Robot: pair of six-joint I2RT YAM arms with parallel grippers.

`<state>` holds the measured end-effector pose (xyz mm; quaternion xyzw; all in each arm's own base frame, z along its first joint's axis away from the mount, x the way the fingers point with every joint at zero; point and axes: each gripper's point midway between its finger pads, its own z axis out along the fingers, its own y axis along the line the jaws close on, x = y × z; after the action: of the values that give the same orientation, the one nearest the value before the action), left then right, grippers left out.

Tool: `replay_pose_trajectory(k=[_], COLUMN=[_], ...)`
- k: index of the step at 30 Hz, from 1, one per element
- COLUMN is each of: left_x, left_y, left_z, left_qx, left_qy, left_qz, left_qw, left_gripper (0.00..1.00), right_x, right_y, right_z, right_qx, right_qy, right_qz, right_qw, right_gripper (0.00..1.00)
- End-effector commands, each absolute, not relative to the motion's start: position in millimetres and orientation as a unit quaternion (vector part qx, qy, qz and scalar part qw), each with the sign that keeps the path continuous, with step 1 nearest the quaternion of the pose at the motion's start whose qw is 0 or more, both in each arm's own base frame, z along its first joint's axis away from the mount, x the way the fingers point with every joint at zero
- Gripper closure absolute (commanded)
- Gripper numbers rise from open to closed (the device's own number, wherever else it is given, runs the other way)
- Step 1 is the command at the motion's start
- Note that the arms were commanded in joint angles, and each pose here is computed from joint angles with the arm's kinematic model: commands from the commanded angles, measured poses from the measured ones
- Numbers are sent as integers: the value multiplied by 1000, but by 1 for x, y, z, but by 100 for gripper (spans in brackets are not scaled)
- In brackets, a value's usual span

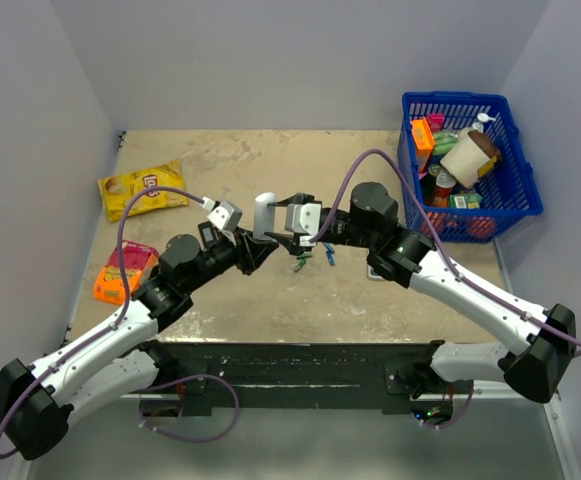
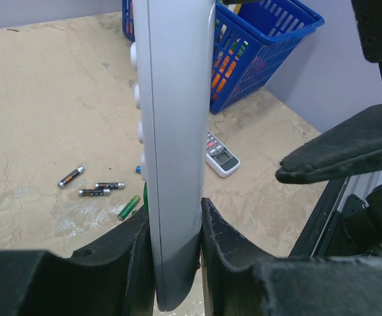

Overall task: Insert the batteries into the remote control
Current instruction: Remove the battery cover from the remote control.

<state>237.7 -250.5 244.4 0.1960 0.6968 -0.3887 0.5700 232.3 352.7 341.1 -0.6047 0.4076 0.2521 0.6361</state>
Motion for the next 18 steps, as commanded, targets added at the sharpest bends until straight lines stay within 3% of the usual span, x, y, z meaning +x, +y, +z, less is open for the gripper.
replay_pose_trajectory(k=[1, 18], left_x=[235, 232], left_y=[-253, -256], left_z=[285, 284], left_qx=[193, 205], left_qy=[658, 654], left_qz=[-413, -420], left_qw=[600, 594], left_gripper=[100, 100], right_x=[241, 244], right_y=[351, 352], right_z=[361, 356], right_qx=[-594, -602], right_qy=[397, 405], right_qz=[228, 219], right_qw=[662, 652], right_gripper=[43, 44])
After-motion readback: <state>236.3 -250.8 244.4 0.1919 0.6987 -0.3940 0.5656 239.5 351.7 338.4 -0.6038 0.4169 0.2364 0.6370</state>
